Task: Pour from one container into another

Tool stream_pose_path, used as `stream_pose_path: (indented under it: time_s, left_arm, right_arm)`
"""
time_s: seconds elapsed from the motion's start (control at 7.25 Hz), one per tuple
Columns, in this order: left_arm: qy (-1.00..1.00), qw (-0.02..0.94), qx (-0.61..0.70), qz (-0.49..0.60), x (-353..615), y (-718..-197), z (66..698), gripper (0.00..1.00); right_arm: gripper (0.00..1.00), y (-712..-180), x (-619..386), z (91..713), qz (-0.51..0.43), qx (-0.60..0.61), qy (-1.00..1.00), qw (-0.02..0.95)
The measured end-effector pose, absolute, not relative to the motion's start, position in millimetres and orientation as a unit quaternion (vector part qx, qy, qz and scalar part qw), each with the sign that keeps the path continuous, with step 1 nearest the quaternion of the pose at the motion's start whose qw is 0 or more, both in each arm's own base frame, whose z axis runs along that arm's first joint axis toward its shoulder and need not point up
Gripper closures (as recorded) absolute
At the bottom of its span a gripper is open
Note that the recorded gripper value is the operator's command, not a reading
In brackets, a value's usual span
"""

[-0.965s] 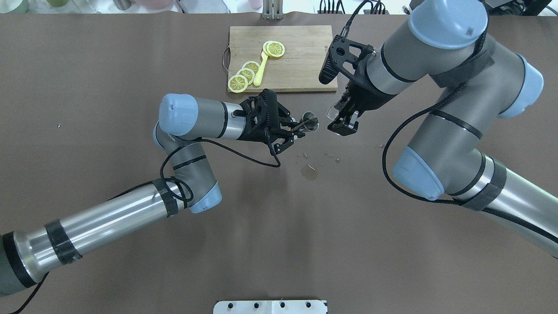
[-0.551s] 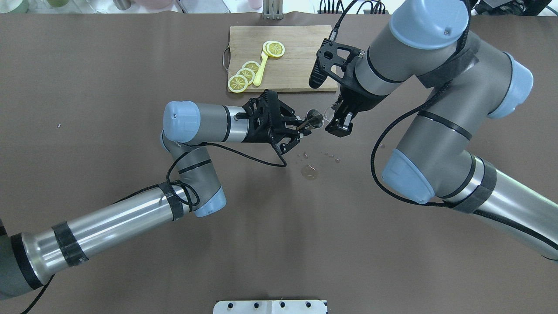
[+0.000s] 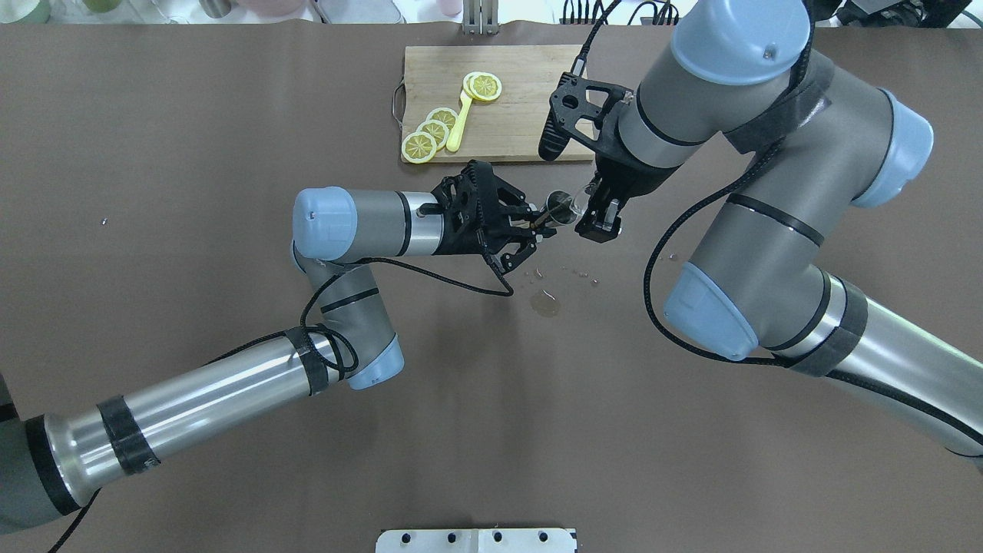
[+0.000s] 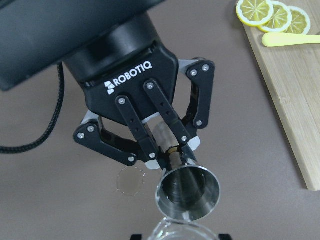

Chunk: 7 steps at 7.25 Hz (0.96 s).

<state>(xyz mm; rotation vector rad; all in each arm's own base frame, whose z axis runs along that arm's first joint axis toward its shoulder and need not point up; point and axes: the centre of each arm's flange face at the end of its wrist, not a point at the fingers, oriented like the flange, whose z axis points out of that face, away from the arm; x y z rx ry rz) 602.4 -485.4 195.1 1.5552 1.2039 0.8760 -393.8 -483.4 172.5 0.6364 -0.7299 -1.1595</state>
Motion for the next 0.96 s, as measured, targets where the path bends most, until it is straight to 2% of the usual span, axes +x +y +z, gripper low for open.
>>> stream_pose_path:
  time_s: [0.96]
  left_arm:
    - [0.493,0.471,0.639,0.356,599.5,-483.4,194.8,1.00]
  right_arm:
    - [1.00,-488.6,-395.0,157.2,-0.550,0.259,-0.303,0.734]
